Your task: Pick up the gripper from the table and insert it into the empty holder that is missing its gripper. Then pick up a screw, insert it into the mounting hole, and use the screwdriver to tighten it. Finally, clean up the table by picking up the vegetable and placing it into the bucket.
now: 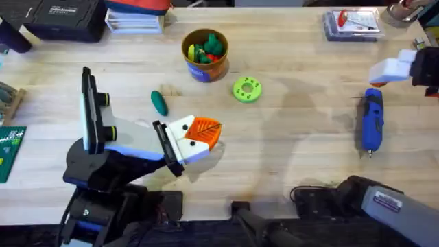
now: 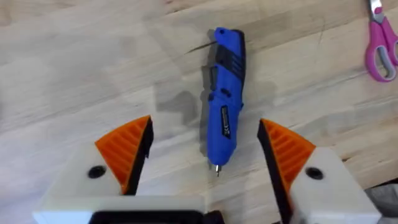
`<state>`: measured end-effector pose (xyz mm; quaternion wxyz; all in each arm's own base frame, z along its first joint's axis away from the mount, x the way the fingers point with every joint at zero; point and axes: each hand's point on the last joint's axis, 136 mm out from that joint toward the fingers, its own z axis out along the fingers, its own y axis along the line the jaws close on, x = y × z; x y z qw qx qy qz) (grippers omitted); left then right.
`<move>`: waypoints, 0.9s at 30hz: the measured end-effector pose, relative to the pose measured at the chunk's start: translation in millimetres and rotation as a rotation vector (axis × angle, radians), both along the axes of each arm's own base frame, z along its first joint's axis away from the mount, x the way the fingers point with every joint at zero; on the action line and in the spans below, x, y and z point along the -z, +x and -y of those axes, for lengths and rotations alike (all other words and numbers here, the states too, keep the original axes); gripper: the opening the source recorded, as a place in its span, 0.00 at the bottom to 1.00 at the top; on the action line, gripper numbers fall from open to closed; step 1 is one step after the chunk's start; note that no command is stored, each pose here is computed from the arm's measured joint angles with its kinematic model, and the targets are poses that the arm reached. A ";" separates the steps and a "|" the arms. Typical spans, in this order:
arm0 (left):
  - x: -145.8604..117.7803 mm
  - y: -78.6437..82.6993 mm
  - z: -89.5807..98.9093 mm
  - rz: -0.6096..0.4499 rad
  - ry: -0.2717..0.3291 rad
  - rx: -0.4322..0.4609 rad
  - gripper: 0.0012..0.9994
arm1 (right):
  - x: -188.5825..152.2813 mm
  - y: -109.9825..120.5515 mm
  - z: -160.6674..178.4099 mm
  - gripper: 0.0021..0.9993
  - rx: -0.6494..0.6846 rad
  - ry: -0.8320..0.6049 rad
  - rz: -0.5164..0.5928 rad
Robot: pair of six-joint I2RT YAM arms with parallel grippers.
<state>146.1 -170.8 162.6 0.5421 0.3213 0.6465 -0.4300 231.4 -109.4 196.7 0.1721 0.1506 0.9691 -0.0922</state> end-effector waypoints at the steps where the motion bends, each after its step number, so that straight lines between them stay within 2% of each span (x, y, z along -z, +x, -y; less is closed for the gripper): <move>1: 0.0 0.0 0.0 0.000 0.000 0.000 0.00 | 1.9 1.9 2.4 0.99 0.004 -0.001 -0.004; 5: 0.0 -0.1 0.0 0.000 0.000 0.000 0.00 | 11.9 5.4 5.6 0.99 0.005 0.009 -0.042; 9: 0.0 0.0 0.0 0.000 0.000 0.000 0.00 | 17.7 6.6 5.0 0.99 -0.054 0.016 -0.072; 12: 0.0 0.0 0.0 0.000 0.000 0.000 0.00 | 17.7 5.6 9.2 0.99 -0.080 0.018 -0.070; 17: 0.0 0.0 0.0 0.000 0.000 0.000 0.00 | 15.9 2.4 30.2 0.99 -0.043 0.026 -0.036; 22: 0.0 0.0 0.0 0.000 0.000 0.000 0.00 | 28.6 -3.4 36.5 0.99 -0.078 0.122 -0.046; 27: 0.0 0.0 0.0 0.000 0.000 0.000 0.00 | 56.3 -4.8 49.2 0.99 -0.058 0.215 -0.105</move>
